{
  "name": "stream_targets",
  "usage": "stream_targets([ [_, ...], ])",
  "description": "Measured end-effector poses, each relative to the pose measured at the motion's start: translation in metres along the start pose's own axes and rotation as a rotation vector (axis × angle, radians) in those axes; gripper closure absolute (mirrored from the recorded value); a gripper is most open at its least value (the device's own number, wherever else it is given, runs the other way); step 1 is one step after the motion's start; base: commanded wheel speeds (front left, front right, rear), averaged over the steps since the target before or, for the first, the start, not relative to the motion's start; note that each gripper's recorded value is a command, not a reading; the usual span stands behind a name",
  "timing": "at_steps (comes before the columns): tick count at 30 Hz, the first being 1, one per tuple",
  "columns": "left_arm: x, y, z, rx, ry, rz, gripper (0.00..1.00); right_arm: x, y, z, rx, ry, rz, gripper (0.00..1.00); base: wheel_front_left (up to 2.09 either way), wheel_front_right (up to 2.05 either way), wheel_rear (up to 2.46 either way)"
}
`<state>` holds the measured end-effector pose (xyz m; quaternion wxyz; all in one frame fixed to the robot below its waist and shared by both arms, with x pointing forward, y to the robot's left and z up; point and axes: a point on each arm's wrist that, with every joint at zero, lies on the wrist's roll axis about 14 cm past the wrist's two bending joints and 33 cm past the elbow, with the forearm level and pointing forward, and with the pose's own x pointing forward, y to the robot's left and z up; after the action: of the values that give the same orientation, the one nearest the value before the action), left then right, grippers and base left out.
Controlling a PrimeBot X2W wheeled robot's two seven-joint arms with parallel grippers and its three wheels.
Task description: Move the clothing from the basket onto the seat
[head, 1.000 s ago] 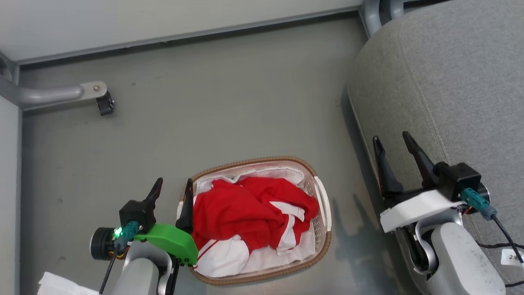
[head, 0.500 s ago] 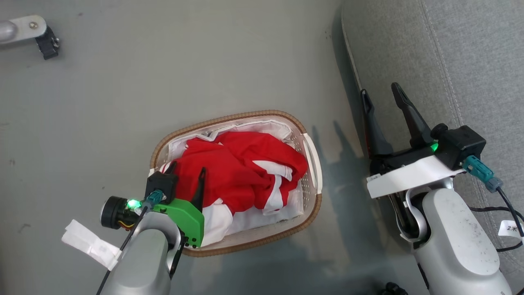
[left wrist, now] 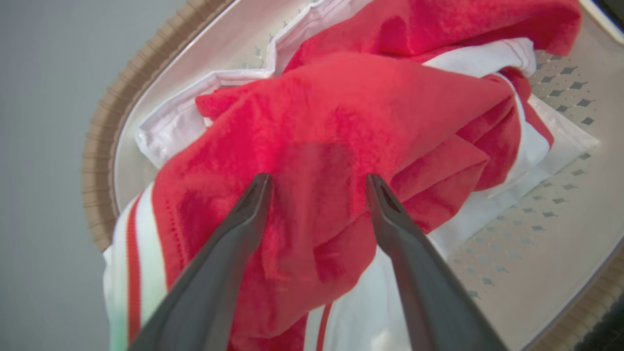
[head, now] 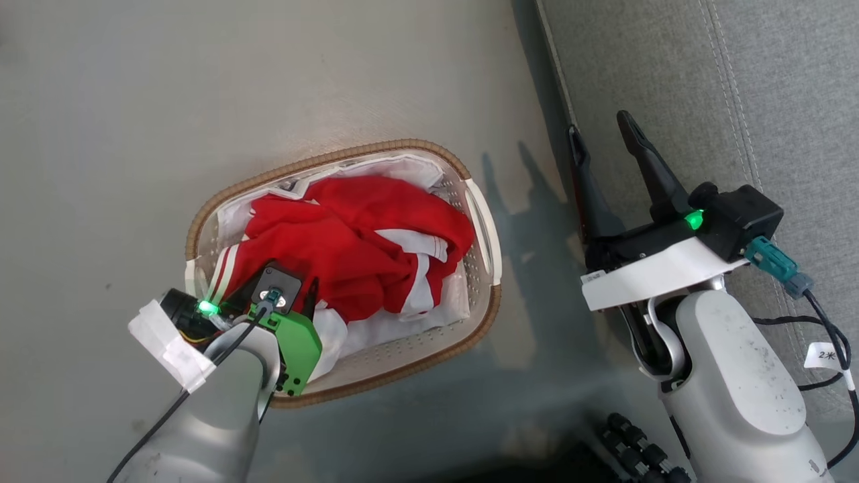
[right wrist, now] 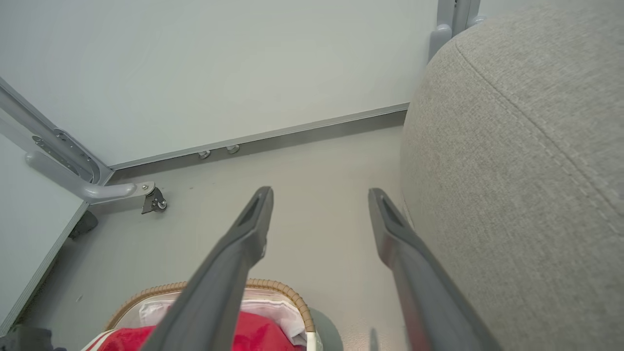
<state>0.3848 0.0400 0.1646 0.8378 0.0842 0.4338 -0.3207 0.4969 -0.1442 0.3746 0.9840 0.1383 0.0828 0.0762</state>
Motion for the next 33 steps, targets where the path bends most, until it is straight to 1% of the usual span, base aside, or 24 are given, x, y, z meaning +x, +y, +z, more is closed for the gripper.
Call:
stream_targets([
  [1, 0.004, 0.001, -0.001, 0.001, 0.008, 0.005, 0.0, 0.0, -0.002, -0.002, 0.005, 0.004, -0.007, 0.0, 0.0, 0.0, 0.0],
  [8, 0.028, 0.001, -0.009, 0.111, 0.082, -0.039, 0.0, 0.007, -0.005, -0.011, 0.02, 0.01, -0.006, 0.0, 0.0, 0.0, 0.0],
  [17, 0.055, -0.006, -0.018, 0.131, 0.128, -0.091, 0.0, 0.015, -0.008, -0.028, 0.027, 0.035, -0.001, 0.0, 0.0, 0.0, 0.0],
  [18, 0.057, -0.007, -0.02, 0.132, 0.136, -0.097, 0.11, 0.017, -0.008, -0.028, 0.027, 0.034, 0.003, 0.0, 0.0, 0.0, 0.0],
  [19, 0.059, -0.008, -0.022, 0.135, 0.141, -0.101, 0.65, 0.018, -0.008, -0.028, 0.03, 0.031, 0.005, 0.0, 0.0, 0.0, 0.0],
  [20, 0.06, -0.009, -0.024, 0.137, 0.151, -0.107, 0.81, 0.019, -0.008, -0.027, 0.035, 0.028, 0.005, 0.0, 0.0, 0.0, 0.0],
  [21, 0.062, -0.009, -0.026, 0.138, 0.157, -0.111, 1.0, 0.019, -0.009, -0.028, 0.037, 0.027, 0.003, 0.0, 0.0, 0.0, 0.0],
  [27, 0.065, -0.011, -0.024, 0.122, 0.137, -0.114, 1.0, 0.017, -0.012, -0.027, 0.037, 0.03, -0.007, 0.0, 0.0, 0.0, 0.0],
  [33, 0.051, -0.009, -0.008, 0.07, 0.066, -0.081, 1.0, 0.013, -0.01, -0.013, 0.037, 0.007, -0.009, 0.0, 0.0, 0.0, 0.0],
])
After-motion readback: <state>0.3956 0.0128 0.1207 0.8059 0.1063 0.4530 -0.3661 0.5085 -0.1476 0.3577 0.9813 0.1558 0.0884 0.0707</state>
